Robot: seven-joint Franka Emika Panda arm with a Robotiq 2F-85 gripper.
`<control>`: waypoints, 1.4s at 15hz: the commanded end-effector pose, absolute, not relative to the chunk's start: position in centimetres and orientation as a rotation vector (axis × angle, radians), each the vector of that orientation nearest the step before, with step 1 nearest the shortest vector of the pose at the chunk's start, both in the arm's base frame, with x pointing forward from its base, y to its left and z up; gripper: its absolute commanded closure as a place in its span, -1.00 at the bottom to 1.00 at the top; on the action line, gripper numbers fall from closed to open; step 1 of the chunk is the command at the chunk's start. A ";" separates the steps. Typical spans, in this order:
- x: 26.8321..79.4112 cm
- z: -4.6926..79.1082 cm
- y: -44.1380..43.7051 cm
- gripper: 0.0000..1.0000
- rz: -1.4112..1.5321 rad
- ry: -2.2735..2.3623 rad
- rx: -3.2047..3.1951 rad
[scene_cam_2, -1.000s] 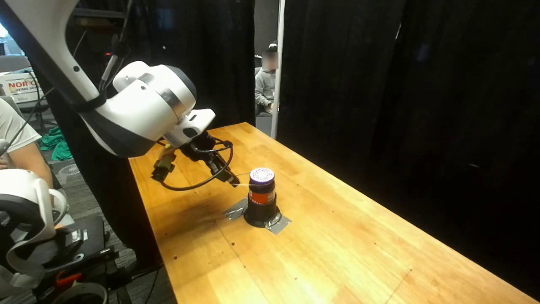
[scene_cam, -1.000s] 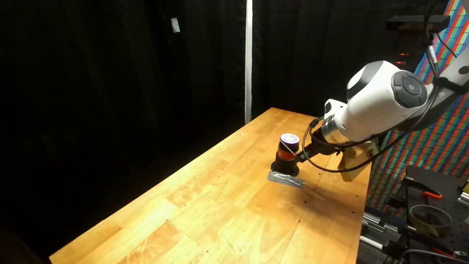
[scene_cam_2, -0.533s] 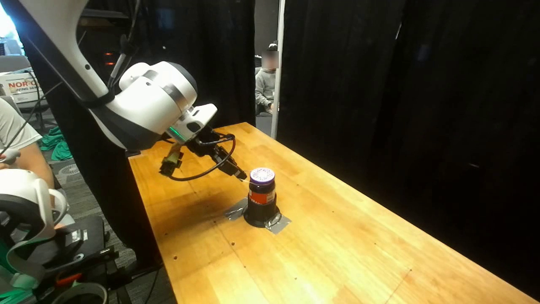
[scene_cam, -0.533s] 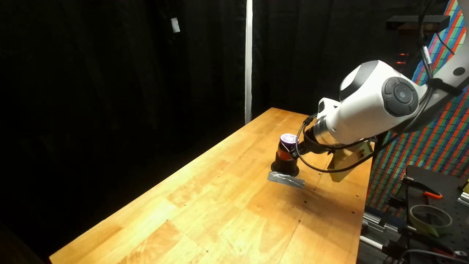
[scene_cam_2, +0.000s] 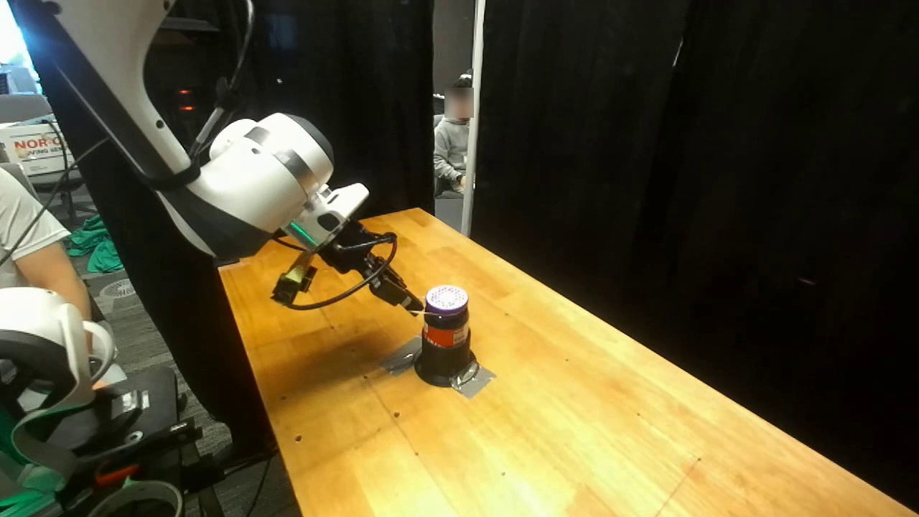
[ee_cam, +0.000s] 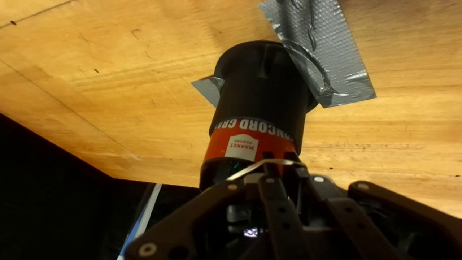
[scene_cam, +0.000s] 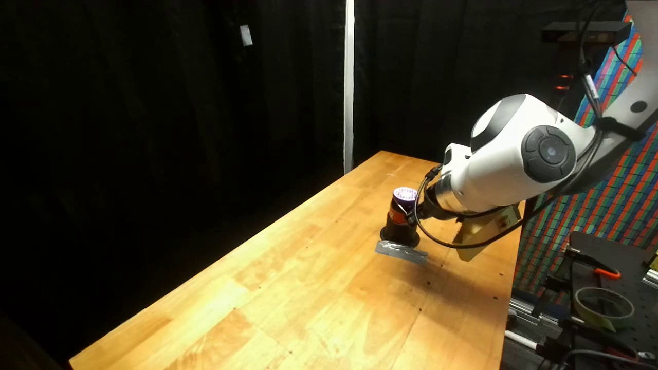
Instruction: Put a rubber band around the cup
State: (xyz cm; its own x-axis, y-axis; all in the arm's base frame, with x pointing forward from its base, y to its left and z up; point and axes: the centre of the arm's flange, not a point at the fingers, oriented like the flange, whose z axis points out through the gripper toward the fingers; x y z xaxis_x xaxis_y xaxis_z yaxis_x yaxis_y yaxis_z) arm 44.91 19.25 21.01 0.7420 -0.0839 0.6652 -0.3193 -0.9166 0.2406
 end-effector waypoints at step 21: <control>39.4 29.1 14.5 0.26 0.951 -0.419 2.888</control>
